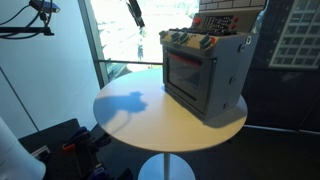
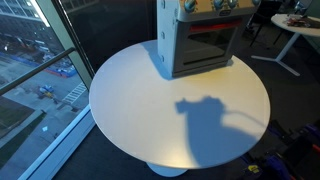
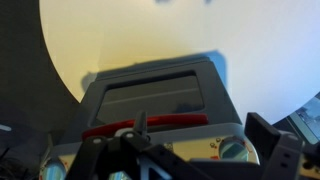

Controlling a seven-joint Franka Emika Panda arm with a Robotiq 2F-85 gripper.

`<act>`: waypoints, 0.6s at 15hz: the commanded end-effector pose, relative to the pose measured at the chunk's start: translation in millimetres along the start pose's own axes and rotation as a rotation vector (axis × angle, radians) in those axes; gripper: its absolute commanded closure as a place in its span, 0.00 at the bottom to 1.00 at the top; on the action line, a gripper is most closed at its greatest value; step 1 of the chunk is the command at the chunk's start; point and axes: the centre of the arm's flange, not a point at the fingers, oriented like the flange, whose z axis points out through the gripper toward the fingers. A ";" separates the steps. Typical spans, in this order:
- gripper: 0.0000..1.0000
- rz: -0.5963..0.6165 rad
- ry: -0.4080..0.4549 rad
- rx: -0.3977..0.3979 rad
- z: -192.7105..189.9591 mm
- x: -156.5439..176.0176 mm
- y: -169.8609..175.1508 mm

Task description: Turn the second blue knob from the left to the right

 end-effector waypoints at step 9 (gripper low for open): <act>0.00 0.314 0.175 0.065 20.6 60.2 33.8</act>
